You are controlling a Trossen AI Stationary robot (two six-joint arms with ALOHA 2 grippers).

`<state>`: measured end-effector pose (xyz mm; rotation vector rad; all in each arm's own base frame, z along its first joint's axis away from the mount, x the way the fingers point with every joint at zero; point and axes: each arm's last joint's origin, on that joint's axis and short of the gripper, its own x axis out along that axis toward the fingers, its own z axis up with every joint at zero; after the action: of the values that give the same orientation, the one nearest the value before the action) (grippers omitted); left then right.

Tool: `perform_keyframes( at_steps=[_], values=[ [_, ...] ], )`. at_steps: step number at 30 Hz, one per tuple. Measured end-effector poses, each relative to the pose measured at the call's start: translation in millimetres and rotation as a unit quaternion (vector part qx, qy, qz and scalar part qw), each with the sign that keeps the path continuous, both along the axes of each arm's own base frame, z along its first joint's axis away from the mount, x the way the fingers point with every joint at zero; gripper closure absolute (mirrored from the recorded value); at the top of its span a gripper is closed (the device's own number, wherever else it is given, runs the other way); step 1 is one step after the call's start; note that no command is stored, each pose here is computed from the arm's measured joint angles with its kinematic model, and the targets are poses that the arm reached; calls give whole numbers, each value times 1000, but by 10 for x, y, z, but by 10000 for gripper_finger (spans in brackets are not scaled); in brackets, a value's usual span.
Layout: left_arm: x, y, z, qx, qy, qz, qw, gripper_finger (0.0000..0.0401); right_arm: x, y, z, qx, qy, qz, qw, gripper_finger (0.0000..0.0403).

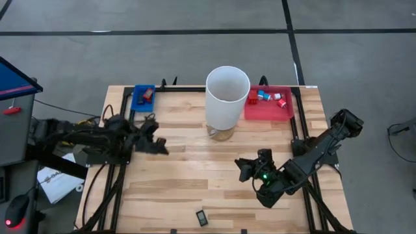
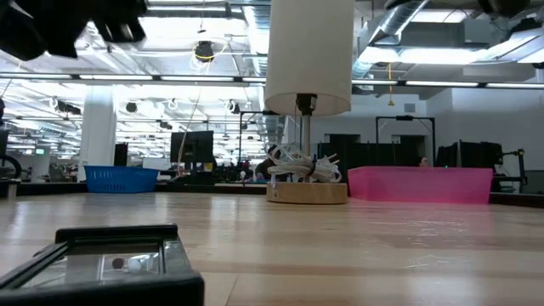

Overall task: Pick & Place Office items
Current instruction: Put the black digital timer into the blue bin

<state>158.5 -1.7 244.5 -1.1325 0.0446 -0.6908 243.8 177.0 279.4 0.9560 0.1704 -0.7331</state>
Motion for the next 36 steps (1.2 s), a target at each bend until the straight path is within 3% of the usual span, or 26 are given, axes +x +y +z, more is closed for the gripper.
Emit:
perform_keyframes(
  at_steps=[4, 8, 12, 15, 18, 24, 36],
  values=[
    [-15, -151, 78, -8, -58, 39, 998, 100, 5, 152, 21, 33, 16, 73, 997, 275],
    [-6, -140, 86, 6, -78, 101, 992, 100, 137, 316, -89, 62, 59, 176, 981, 275],
    [0, -96, 88, 11, -83, 134, 988, 100, 438, 411, -307, 108, 83, 272, 953, 275],
    [1, -78, 89, 11, -82, 140, 987, 100, 705, 473, -438, 137, 39, 318, 937, 275],
    [-2, -79, 91, 12, -84, 138, 987, 100, 878, 521, -589, 174, 12, 332, 927, 275],
    [-13, -84, 105, 13, -93, 130, 987, 100, 1072, 652, -890, 238, 42, 328, 914, 275],
    [-22, -97, 113, 18, -100, 108, 989, 100, 1633, 662, -1110, 258, 67, 322, 909, 275]
  ],
)
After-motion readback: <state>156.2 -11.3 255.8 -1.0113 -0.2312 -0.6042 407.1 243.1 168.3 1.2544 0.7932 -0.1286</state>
